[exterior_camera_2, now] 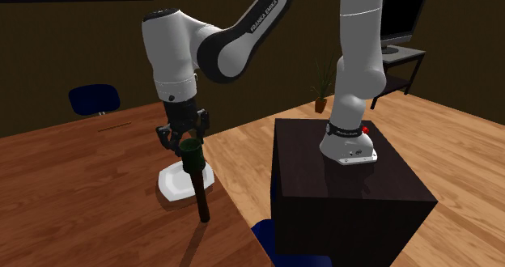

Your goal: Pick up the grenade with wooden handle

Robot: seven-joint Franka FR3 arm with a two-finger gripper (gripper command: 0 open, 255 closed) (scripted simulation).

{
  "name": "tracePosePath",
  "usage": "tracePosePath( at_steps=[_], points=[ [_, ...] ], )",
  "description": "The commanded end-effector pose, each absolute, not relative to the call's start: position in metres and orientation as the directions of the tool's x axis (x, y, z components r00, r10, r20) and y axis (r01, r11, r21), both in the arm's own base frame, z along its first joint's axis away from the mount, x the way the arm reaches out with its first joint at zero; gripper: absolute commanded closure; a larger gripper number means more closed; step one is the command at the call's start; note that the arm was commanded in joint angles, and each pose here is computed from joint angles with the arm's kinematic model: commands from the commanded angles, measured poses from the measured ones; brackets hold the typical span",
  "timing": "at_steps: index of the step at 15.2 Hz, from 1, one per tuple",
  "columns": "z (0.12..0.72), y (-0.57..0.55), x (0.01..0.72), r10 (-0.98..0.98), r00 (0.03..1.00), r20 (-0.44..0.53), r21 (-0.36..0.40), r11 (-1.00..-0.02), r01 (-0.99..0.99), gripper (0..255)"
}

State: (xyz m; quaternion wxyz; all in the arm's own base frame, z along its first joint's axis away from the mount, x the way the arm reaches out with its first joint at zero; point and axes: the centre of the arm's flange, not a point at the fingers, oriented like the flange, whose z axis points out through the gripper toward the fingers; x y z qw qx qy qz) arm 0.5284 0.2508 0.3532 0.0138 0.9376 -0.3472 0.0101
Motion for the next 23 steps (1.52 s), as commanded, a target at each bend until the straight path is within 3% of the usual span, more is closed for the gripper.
tracePosePath(
  at_steps=[1,7,23],
  points=[
    [0.352,0.251,0.528,-0.651,0.759,0.027,0.021,-0.759,-0.651,255],
    [0.352,0.251,0.528,-0.651,0.759,0.027,0.021,-0.759,-0.651,255],
    [0.432,0.251,0.528,-0.651,0.759,0.027,0.021,-0.759,-0.651,255]
  ],
)
